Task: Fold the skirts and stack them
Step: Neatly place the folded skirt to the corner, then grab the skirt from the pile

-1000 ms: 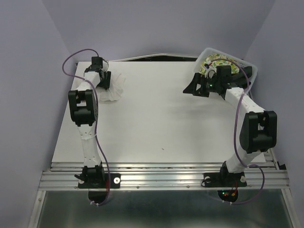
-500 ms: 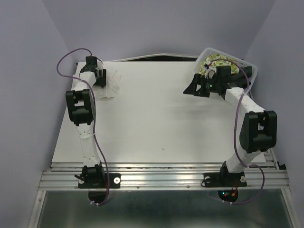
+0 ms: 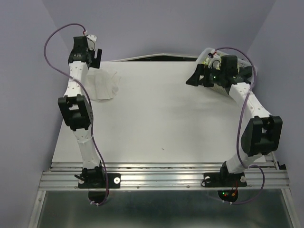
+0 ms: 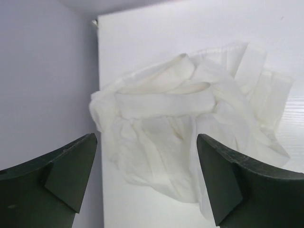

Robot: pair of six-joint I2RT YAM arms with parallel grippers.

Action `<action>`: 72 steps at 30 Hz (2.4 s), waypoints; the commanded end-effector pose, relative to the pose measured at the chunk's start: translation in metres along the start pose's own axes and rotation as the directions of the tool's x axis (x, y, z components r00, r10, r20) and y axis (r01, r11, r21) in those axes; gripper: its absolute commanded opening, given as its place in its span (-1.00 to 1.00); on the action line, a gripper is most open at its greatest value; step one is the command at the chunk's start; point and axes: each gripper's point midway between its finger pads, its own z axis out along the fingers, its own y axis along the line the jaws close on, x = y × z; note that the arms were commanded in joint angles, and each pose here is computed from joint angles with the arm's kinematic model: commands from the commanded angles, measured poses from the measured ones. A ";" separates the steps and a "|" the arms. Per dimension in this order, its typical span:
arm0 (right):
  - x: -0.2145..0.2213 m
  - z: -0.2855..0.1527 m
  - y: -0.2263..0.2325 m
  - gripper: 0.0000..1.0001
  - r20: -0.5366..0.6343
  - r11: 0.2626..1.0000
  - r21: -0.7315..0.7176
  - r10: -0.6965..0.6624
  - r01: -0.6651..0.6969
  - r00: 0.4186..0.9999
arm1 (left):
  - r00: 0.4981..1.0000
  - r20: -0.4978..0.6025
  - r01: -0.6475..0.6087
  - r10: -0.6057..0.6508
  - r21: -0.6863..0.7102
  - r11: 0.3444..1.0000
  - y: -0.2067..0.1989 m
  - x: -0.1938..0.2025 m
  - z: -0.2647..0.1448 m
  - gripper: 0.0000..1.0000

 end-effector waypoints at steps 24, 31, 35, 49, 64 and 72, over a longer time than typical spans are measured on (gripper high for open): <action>-0.197 -0.115 -0.191 1.00 0.100 0.640 0.742 -0.401 0.201 0.910 | 0.907 0.416 -0.315 0.064 0.571 0.758 -0.193 0.041 -0.306 0.97; -0.208 -0.085 -0.278 1.00 0.034 0.495 0.843 -0.444 0.213 0.895 | 0.914 0.402 -0.299 0.047 0.592 0.749 -0.198 0.043 -0.308 0.97; -0.193 -0.068 -0.311 0.95 -0.025 0.448 0.859 -0.445 0.247 0.895 | 0.918 0.393 -0.293 0.042 0.605 0.740 -0.201 0.040 -0.305 0.97; -0.245 -0.108 -0.266 -0.99 0.109 0.466 0.863 -0.547 0.194 0.830 | 0.927 0.375 -0.261 0.027 0.590 0.764 -0.199 0.025 -0.295 0.96; -0.343 -0.211 -0.054 -0.99 0.609 0.744 0.655 -0.621 0.128 0.494 | 0.930 0.368 -0.208 -0.006 0.540 0.816 -0.187 0.021 -0.291 0.97; -0.357 -0.235 0.048 -0.99 0.812 0.890 0.372 -0.449 0.263 0.372 | 0.931 0.351 -0.099 -0.102 0.511 0.854 -0.158 0.013 -0.284 0.97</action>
